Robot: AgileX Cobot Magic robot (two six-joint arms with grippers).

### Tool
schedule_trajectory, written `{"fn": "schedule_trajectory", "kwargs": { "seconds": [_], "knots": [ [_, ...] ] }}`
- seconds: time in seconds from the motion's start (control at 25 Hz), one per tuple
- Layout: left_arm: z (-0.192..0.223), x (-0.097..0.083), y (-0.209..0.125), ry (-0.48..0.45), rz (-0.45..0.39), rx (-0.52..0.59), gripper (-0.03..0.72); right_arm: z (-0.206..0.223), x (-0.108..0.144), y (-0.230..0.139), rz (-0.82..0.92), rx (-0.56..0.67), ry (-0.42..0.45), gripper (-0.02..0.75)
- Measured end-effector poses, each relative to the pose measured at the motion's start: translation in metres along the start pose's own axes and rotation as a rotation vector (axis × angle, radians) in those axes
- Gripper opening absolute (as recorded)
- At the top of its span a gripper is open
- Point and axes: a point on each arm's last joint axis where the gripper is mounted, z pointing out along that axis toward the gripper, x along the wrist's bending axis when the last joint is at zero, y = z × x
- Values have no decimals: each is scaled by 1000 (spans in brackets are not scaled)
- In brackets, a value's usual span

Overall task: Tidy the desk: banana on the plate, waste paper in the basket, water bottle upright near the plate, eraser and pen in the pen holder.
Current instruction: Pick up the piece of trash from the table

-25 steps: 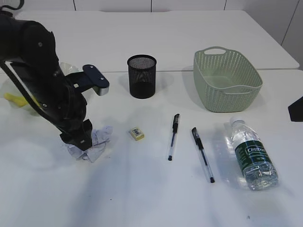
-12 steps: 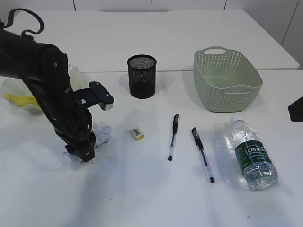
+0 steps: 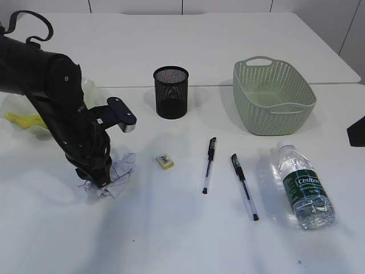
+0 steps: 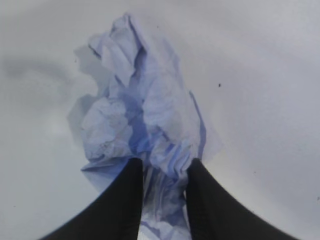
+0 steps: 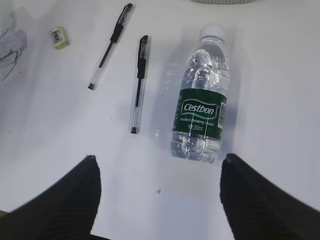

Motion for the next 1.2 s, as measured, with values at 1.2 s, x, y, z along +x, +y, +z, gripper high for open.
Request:
{"fn": "schedule_trajectory", "kwargs": {
  "seconds": [1.2],
  "knots": [
    [-115,-11,-4,91,0,-204,-5,0,0,0,0,0,0,552]
  ]
}}
